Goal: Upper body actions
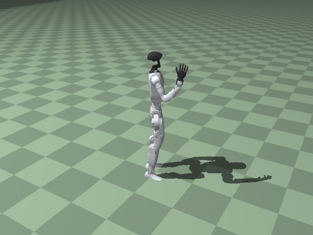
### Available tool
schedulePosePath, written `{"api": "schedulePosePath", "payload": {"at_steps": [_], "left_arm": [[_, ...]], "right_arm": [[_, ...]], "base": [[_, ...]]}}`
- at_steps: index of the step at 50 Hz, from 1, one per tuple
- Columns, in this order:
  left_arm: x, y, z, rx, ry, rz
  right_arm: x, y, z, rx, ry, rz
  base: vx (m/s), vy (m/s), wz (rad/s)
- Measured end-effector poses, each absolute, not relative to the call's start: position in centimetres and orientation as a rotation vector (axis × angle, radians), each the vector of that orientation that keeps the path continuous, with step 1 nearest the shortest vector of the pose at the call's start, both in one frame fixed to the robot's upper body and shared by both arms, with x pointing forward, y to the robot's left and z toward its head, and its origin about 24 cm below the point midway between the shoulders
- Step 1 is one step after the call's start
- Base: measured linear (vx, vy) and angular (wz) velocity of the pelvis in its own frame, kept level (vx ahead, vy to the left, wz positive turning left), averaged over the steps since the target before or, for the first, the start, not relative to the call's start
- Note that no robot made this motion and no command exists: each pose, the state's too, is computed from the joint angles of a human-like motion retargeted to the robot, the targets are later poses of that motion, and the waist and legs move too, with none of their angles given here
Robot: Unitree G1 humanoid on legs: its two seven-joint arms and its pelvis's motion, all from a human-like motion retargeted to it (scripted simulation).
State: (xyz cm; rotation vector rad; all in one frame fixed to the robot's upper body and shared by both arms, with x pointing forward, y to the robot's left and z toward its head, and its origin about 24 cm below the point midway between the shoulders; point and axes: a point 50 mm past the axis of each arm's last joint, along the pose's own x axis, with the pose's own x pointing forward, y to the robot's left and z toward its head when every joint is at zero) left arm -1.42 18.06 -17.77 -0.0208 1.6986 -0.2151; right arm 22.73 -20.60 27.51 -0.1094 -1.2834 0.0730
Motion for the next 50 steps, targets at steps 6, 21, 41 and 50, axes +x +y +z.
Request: {"api": "schedulePosePath", "payload": {"at_steps": [6,21,41,50], "left_arm": [[-1.3,18.2,-17.8,-0.013,1.698,-0.213],[-0.6,17.6,-17.9,-0.009,1.671,-0.252],[-1.6,17.6,-17.9,0.013,1.695,-0.258],[-1.5,17.6,-17.8,-0.051,1.688,-0.201]], "right_arm": [[23.0,-20.9,20.3,-0.464,-0.854,0.299],[18.1,-21.7,-5.3,-0.934,0.591,0.899],[26.3,-13.3,8.2,0.508,-0.299,0.645],[27.8,-8.9,12.2,-0.453,-0.423,0.835]], "base": [[0.0,0.0,0.0],[0.0,0.0,0.0],[0.0,0.0,0.0],[0.0,0.0,0.0]]}}
